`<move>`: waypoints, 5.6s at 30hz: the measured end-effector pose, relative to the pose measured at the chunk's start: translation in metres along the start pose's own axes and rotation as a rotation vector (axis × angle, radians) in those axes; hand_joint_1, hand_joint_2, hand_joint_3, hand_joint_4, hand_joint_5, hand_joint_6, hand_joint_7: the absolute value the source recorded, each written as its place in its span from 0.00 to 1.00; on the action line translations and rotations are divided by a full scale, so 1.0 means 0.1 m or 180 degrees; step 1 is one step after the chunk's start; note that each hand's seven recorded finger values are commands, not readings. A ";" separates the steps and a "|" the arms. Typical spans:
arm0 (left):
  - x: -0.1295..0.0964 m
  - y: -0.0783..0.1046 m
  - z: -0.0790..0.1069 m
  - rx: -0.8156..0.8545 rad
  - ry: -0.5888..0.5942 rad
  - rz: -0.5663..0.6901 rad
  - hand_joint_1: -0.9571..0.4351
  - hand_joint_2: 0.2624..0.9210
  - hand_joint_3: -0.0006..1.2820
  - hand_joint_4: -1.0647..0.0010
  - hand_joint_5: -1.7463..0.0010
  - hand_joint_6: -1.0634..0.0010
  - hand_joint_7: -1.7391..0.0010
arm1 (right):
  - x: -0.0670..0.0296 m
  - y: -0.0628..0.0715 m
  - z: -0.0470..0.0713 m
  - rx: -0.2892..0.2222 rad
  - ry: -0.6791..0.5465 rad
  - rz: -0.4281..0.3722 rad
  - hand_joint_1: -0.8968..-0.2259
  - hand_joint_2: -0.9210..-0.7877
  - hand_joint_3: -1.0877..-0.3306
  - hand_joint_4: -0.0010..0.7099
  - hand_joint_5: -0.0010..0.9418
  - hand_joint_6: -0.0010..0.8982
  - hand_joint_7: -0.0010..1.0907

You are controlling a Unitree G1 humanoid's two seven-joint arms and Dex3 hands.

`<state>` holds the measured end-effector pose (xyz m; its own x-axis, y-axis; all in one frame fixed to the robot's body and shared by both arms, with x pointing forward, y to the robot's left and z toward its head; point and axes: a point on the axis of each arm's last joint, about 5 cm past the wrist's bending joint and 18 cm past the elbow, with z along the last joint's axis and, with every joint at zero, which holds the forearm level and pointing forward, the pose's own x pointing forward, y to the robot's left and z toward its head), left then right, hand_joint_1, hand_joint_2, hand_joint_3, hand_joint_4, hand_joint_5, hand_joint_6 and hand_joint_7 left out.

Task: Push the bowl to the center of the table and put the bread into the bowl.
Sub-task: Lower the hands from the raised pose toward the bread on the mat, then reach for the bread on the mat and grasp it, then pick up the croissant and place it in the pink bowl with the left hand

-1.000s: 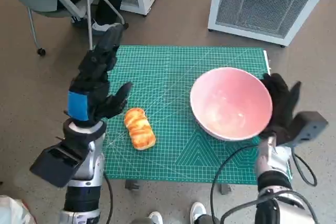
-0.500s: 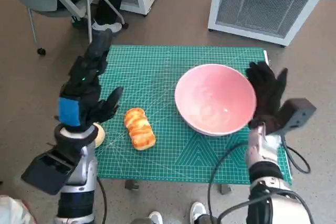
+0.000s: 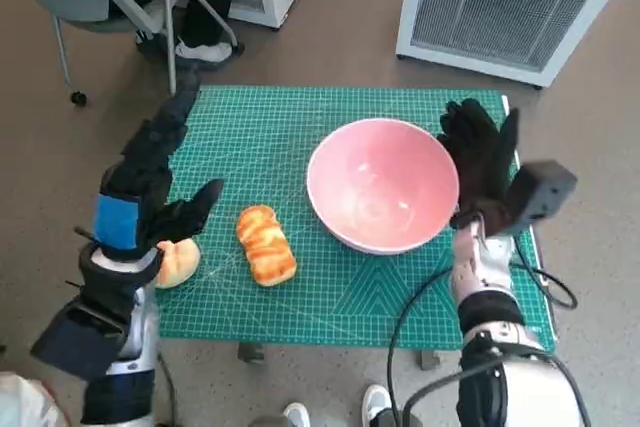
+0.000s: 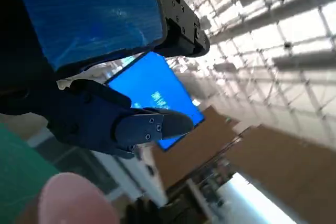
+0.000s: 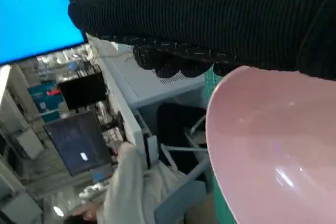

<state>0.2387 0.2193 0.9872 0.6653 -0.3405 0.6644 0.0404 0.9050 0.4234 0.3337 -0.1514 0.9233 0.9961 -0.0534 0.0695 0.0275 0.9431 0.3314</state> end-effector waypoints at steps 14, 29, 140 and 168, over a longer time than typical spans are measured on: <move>-0.09 0.23 -0.05 0.0627 0.0468 -0.1149 0.39 1.00 0.24 0.67 0.98 0.54 0.98 | 0.062 0.05 0.10 -0.0204 -0.0081 0.0100 0.53 0.00 0.24 0.27 0.00 0.17 0.21; 0.15 0.44 -0.11 0.1367 0.0963 -0.2717 0.62 0.86 0.01 0.63 1.00 0.46 0.97 | 0.123 0.02 0.61 -0.0605 -0.1711 0.0490 0.51 0.00 0.21 0.34 0.02 0.00 0.61; 1.76 -0.77 -0.01 0.1841 0.0080 -0.3288 0.66 0.97 0.12 0.65 0.59 0.59 0.50 | -0.199 0.00 0.86 -0.0875 -0.2986 0.1259 0.46 0.00 0.25 0.00 0.54 0.00 0.67; 1.61 -0.28 0.09 0.1896 0.0438 -0.3371 0.56 0.82 0.00 0.99 1.00 0.81 0.99 | -0.270 0.01 0.85 -0.0838 -0.3038 0.1304 0.46 0.00 0.28 0.00 0.51 0.00 0.65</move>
<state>0.3379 0.1363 1.0883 0.5856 -0.7758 -0.2352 0.2862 -0.0735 0.9553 0.2998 -0.1767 1.0018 0.4595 0.1562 0.8743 -0.1635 0.9825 -0.0896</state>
